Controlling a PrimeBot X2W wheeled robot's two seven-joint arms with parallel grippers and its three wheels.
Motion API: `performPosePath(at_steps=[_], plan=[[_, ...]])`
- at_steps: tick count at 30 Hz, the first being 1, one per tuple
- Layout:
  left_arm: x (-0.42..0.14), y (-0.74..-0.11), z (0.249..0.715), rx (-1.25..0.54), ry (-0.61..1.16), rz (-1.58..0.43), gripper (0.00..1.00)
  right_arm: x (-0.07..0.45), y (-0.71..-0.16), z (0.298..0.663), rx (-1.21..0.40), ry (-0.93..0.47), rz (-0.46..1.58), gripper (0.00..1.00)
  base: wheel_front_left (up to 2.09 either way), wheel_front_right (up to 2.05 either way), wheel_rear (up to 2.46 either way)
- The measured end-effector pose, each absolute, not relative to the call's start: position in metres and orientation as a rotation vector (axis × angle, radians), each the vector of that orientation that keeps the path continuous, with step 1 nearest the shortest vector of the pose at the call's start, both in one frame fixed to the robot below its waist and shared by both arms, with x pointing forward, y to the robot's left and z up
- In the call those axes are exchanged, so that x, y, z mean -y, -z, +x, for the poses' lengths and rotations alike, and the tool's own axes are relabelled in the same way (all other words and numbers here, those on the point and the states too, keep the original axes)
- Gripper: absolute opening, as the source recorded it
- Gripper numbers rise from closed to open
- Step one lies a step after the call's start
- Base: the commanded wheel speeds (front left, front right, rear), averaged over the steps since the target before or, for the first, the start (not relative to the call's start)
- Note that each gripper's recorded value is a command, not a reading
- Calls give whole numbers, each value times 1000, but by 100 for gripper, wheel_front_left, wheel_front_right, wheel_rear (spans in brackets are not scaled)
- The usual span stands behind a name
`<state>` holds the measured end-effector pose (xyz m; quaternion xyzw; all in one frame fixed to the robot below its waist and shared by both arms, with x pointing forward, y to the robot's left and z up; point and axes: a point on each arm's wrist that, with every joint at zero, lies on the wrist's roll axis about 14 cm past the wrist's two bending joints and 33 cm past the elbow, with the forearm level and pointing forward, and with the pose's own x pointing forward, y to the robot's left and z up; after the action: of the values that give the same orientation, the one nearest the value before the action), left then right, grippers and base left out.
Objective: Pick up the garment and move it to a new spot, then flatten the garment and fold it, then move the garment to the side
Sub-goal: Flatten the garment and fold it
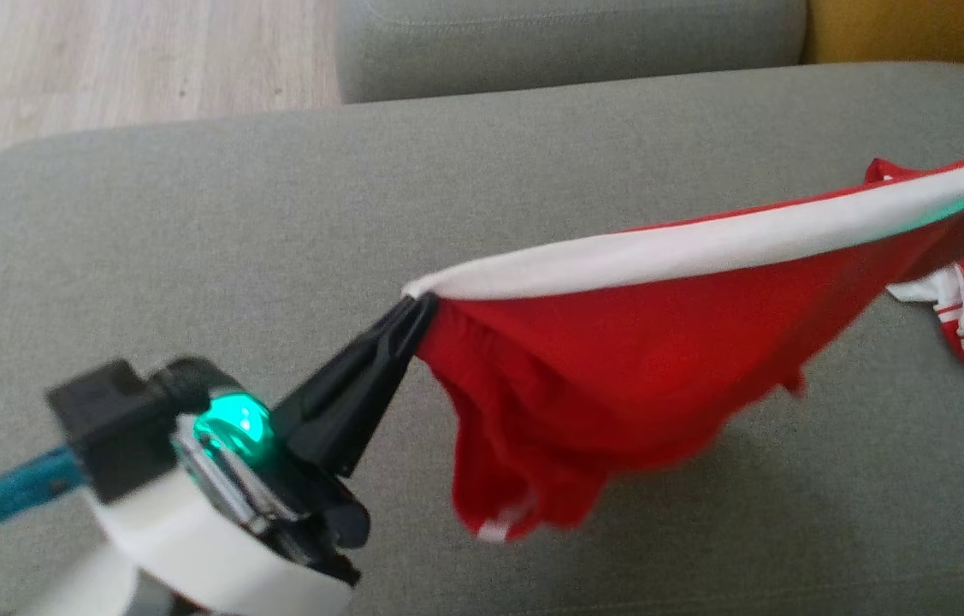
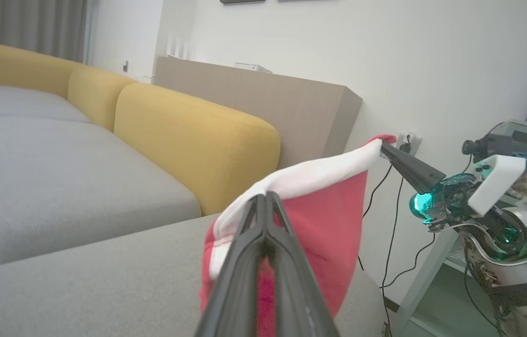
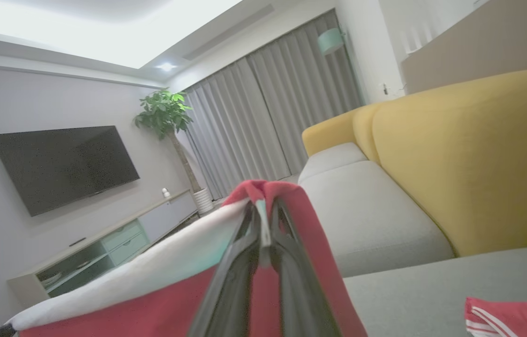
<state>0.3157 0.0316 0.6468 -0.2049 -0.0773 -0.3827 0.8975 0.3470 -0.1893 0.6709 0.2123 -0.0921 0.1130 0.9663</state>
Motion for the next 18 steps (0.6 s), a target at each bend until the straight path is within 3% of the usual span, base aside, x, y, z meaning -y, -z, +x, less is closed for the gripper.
performPosePath(at_steps=[4, 8, 12, 18], plan=[[-34, -679, 318, 218, 845, -369, 0, 175, -690, 353, 207, -304, 426, 0, 0, 0, 0], [-37, -697, 347, 240, 863, -273, 0, 156, -696, 386, 171, -365, 388, 0, 0, 0, 0], [-44, -683, 407, 160, 822, -166, 0, 139, -679, 444, 72, -383, 355, 0, 0, 0, 0], [-71, -674, 526, 141, 594, -65, 0, 130, -671, 550, 32, -324, 311, 0, 0, 0, 0]])
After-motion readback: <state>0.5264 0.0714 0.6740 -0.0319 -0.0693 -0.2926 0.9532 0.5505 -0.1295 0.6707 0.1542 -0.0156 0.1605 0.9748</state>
